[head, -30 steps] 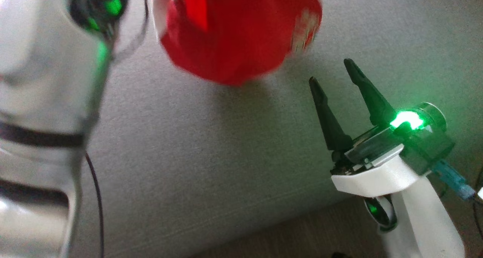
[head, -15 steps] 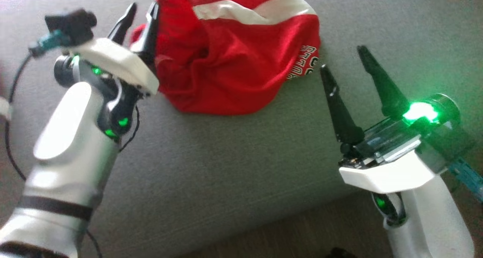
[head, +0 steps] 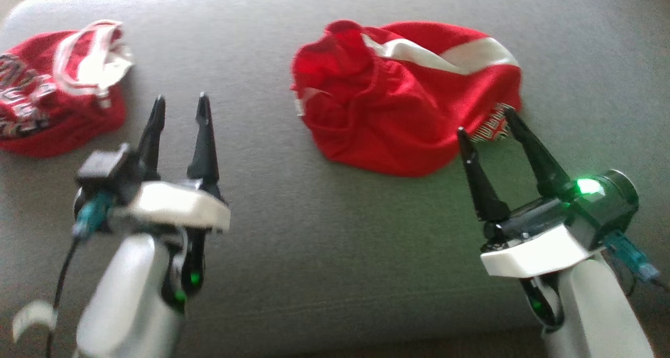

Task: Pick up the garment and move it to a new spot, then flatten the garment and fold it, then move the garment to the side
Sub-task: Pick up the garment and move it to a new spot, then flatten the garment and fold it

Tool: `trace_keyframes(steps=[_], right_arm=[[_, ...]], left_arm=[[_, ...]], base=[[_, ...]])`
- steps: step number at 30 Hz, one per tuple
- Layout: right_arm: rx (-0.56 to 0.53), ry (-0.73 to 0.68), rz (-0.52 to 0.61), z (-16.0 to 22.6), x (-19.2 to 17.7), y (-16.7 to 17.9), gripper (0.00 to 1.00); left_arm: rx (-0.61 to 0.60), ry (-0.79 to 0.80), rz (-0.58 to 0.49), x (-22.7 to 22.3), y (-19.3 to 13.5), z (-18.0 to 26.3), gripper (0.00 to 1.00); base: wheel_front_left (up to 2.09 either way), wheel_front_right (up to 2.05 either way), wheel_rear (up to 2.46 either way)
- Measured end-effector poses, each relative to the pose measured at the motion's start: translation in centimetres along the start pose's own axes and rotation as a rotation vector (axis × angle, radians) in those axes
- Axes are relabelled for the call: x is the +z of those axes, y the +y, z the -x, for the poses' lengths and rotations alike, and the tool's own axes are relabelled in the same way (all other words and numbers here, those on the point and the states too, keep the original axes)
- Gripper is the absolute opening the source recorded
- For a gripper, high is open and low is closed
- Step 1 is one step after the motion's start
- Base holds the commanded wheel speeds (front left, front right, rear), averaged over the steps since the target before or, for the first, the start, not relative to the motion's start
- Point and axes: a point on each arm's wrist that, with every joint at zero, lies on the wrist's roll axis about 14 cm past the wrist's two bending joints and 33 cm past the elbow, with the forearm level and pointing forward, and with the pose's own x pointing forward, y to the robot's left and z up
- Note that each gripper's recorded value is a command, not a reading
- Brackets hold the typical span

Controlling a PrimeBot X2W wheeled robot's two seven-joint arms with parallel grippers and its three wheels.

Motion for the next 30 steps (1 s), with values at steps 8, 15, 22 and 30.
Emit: trace_keyframes(steps=[8,15,22,30], right_arm=[[0.037,0.028,-0.019,-1.0,-1.3,1.4,1.00],[0.032,0.075,-0.028,0.3,-2.5,1.5,1.00],[0.013,0.100,-0.033,1.6,-2.9,1.1,1.00],[0.000,0.091,-0.027,2.1,-2.3,0.8,1.00]], left_arm=[[0.146,-0.078,-0.036,2.2,3.9,6.8,1.00],[0.187,-0.103,-0.081,3.2,5.0,9.5,1.00],[0.201,-0.083,-0.078,2.6,4.8,10.8,1.00],[0.203,-0.109,-0.080,3.4,4.4,10.8,1.00]], base=[[0.00,0.00,0.00],[0.00,0.00,0.00],[0.00,0.00,0.00],[0.00,0.00,0.00]])
